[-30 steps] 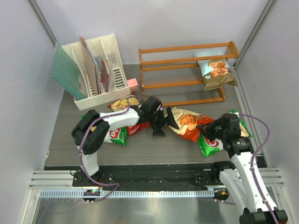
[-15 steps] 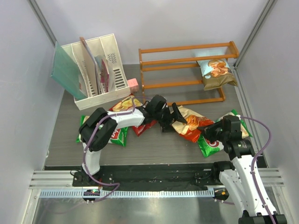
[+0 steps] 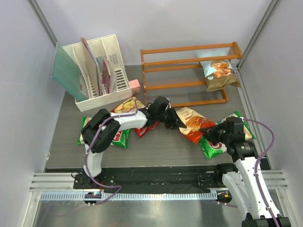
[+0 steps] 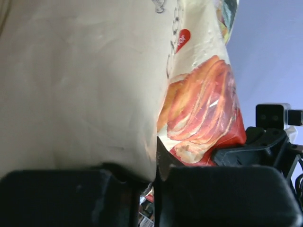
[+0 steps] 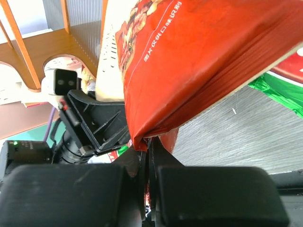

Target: Place and organize the chips bags onto the shelf

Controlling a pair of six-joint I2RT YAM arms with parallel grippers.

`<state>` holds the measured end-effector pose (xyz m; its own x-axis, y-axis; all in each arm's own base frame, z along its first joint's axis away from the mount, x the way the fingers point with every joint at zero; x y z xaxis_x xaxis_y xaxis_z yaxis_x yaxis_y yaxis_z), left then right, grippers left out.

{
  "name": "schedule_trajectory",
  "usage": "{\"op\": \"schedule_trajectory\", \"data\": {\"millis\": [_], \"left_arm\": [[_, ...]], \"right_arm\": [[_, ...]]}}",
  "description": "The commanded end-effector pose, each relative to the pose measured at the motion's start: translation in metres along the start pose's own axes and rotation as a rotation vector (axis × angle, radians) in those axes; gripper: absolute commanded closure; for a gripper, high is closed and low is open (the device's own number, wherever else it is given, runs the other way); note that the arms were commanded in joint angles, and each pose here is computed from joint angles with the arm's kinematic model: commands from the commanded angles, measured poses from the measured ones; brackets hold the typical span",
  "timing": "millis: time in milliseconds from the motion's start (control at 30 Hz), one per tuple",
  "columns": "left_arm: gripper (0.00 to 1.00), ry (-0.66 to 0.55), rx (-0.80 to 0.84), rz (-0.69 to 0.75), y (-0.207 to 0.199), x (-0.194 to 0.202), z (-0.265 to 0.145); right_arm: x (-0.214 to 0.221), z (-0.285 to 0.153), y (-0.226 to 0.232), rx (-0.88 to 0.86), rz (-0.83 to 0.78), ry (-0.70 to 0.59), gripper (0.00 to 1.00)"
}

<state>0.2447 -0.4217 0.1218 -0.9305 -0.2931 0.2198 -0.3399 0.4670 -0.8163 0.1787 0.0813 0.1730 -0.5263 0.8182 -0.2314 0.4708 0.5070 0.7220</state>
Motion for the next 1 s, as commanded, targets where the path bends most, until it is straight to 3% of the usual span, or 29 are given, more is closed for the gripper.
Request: {"op": "schedule_trajectory", "data": {"millis": [0,67,100,167,333,500,733,967], "left_arm": [[0.97,0.053,0.118,0.097,-0.035,0.014,-0.008],[1.00,0.051,0.114,0.114,-0.038,0.015,-0.010],[1.00,0.052,0.117,0.123,-0.040,0.015,-0.011],[1.00,0.055,0.127,0.133,-0.044,0.016,-0.012],[1.00,0.079,0.139,0.155,-0.046,0.021,-0.018],[1.00,0.089,0.147,0.190,-0.044,0.028,-0.029],[1.00,0.133,0.150,0.238,-0.039,0.040,-0.044],[1.00,0.207,0.134,0.259,-0.031,0.052,-0.045]], "right_arm": [[-0.004,-0.019,0.030,-0.117,-0.014,-0.004,0.89],[-0.004,-0.020,0.032,-0.117,-0.026,-0.002,0.70],[-0.003,-0.018,0.029,-0.099,-0.025,0.009,0.53],[-0.003,-0.016,0.024,-0.058,-0.026,0.017,0.35],[-0.001,-0.013,0.010,0.015,-0.065,0.024,0.27],[0.005,0.002,0.003,-0.025,-0.038,0.042,0.21],[0.008,0.016,-0.016,0.047,-0.051,0.063,0.20],[0.008,0.028,-0.014,-0.006,-0.023,0.055,0.20]]}}
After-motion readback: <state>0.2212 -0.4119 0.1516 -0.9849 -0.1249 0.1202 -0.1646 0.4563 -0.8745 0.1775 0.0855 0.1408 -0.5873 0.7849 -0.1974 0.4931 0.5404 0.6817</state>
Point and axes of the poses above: each gripper's point midway between its finger pads, its own z axis out along the fingers, its own y axis along the line the jaws close on, x = y × z, the point moved 4 cm from there along -z, back along the fingers, and after that the axes turned 12 degrees about -z, right-handed, at the moved point
